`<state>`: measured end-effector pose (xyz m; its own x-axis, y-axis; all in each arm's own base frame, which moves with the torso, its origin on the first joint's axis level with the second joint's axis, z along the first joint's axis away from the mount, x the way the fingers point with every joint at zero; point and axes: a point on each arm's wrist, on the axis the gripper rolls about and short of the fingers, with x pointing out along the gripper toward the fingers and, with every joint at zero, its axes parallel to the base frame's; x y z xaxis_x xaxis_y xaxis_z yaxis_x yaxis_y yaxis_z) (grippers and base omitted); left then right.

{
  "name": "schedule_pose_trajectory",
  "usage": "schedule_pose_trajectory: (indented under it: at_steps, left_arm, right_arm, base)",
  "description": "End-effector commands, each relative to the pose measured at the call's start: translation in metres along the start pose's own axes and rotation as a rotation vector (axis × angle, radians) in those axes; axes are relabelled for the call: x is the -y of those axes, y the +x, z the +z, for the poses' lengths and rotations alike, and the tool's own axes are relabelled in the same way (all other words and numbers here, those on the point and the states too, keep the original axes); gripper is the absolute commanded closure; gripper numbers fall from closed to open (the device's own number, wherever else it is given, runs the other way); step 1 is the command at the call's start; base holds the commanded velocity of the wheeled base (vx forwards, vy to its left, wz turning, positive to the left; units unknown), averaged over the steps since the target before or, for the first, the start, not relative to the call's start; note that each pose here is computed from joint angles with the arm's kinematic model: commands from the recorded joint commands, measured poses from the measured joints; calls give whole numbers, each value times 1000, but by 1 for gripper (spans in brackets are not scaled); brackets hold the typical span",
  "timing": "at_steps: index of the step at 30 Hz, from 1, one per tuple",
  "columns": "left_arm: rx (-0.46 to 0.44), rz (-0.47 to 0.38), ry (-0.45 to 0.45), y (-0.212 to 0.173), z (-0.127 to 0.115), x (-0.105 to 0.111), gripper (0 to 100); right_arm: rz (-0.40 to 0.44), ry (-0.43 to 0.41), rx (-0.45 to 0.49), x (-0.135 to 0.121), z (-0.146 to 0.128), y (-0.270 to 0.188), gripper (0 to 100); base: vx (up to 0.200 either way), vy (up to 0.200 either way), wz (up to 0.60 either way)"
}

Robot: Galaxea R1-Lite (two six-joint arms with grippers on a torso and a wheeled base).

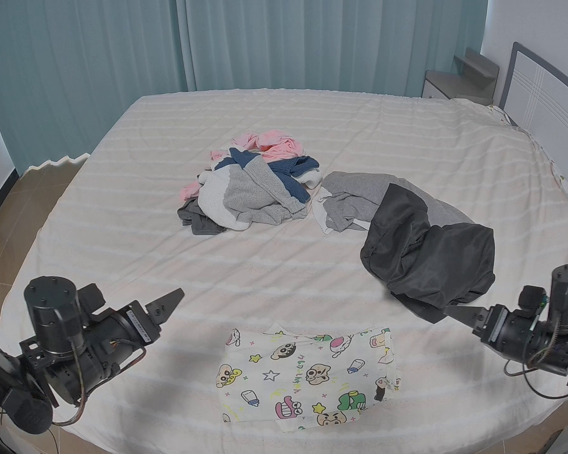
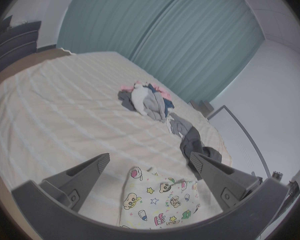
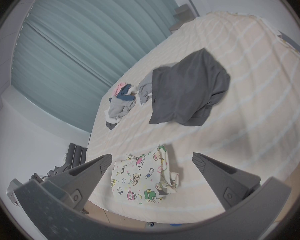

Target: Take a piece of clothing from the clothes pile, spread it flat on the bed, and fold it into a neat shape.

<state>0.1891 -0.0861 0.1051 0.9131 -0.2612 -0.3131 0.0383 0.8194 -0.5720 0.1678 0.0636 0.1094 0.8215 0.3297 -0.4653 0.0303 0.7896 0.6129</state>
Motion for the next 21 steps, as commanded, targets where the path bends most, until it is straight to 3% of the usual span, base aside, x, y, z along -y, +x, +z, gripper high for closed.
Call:
schedule_pose_trajectory:
  at_steps: [1,5,6,10,12,14,15,16,21]
  left_arm:
    - [241,0,-4,-82,13,-8,0]
    - [282,-5,4,-109,15,-14,0]
    - [294,29,23,-122,13,-20,0]
    - [339,55,76,-151,9,-30,0]
    - [408,70,92,-175,12,-35,0]
    - [410,74,93,-176,12,-35,0]
    - [458,180,123,-197,11,-41,0]
    - [483,214,141,-205,9,-43,0]
    - [644,302,235,-233,-7,-50,0]
  right_arm:
    - [33,-33,227,9,4,-103,0]
    - [45,-104,265,12,-7,-141,0]
    - [38,-134,279,15,-14,-156,0]
    - [-4,-157,324,24,-28,-175,0]
    - [-42,-162,381,28,-36,-183,0]
    - [-43,-165,385,28,-36,-183,0]
    - [-76,-201,445,29,-41,-188,0]
    - [-93,-226,469,30,-44,-190,0]
    - [-127,-356,588,32,-59,-200,0]
  base:
    - [0,0,0]
    - [0,0,0]
    - [0,0,0]
    - [0,0,0]
    - [0,0,0]
    - [0,0,0]
    - [0,0,0]
    - [0,0,0]
    - [0,0,0]
